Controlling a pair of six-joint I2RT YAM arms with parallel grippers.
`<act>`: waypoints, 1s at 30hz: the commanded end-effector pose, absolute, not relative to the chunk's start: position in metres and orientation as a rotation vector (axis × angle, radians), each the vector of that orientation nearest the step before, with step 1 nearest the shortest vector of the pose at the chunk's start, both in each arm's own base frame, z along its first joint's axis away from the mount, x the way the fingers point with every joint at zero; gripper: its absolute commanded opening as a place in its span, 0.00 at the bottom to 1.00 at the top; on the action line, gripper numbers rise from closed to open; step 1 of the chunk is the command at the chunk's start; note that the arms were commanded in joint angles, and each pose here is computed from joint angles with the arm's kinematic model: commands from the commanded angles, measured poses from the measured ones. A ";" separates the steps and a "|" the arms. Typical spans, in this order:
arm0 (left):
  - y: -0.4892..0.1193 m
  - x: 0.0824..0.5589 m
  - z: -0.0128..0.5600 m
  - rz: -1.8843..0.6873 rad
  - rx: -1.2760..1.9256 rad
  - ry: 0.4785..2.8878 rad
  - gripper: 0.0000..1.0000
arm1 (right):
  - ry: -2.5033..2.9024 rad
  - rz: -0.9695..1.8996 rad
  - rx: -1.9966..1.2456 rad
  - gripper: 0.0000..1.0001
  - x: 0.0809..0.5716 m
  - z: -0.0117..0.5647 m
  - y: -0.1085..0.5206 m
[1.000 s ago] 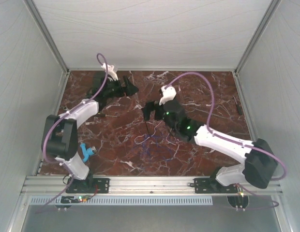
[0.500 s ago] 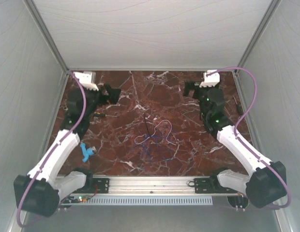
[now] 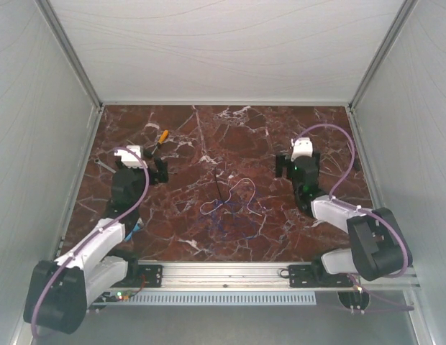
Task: Zip-tie the wires
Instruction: Reset both arms
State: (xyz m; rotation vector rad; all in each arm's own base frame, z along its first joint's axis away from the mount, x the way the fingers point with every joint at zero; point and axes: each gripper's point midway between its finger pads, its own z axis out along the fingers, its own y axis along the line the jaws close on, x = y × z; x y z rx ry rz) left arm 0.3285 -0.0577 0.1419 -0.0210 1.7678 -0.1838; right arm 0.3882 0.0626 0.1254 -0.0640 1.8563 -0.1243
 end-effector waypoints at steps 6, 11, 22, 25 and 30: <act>-0.043 0.338 0.122 -0.067 -0.005 1.663 1.00 | 1.763 -0.117 0.032 0.98 0.374 0.098 0.025; -0.051 0.347 0.111 -0.056 0.090 1.652 0.99 | 1.684 -0.166 0.032 0.98 0.378 0.099 0.009; -0.042 0.342 0.119 -0.141 0.142 1.468 0.99 | 1.725 0.001 -0.043 0.98 0.385 0.079 0.016; -0.042 0.364 0.096 -0.221 0.151 1.623 1.00 | 1.747 0.038 -0.060 0.98 0.388 0.077 0.018; -0.025 0.373 0.097 -0.271 0.066 1.636 1.00 | 1.790 0.110 -0.063 0.98 0.393 0.072 0.019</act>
